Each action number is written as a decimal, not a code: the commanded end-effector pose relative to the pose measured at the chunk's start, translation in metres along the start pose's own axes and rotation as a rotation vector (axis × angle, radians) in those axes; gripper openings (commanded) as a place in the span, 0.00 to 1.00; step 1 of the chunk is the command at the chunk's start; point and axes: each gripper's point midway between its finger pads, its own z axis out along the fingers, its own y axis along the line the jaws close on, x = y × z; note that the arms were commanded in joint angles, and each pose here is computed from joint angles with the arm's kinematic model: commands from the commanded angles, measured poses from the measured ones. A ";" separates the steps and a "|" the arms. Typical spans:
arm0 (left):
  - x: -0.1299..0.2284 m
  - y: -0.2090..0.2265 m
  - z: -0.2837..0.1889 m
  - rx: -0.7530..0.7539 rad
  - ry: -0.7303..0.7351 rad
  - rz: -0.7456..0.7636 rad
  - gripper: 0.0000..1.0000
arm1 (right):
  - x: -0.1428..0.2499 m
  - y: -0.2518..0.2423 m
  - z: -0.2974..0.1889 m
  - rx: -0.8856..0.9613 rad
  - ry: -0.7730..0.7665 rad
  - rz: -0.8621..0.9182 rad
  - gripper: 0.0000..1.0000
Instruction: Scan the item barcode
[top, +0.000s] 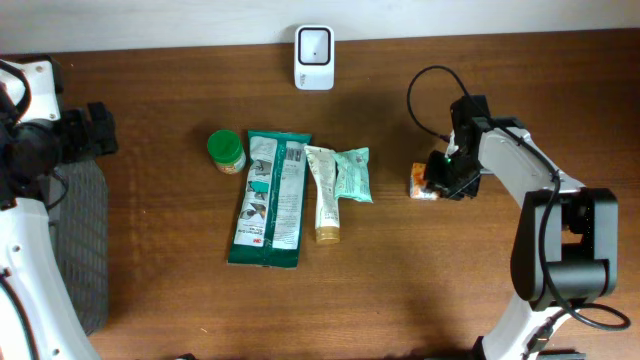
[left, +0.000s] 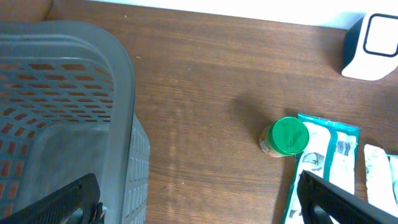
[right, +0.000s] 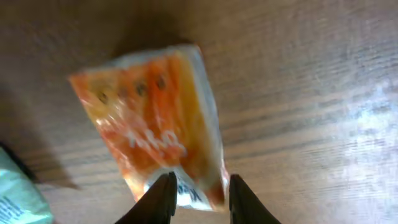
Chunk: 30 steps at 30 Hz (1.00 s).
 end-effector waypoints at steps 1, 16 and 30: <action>-0.004 -0.001 -0.007 0.005 -0.022 0.014 0.99 | -0.001 -0.001 0.013 -0.016 -0.001 0.021 0.20; -0.004 -0.001 -0.007 0.005 -0.022 0.014 0.99 | 0.050 0.129 -0.125 -1.270 0.063 -0.437 0.04; -0.004 -0.001 -0.007 0.005 -0.022 0.014 0.99 | 0.084 0.157 -0.312 -1.388 -0.045 -0.558 0.04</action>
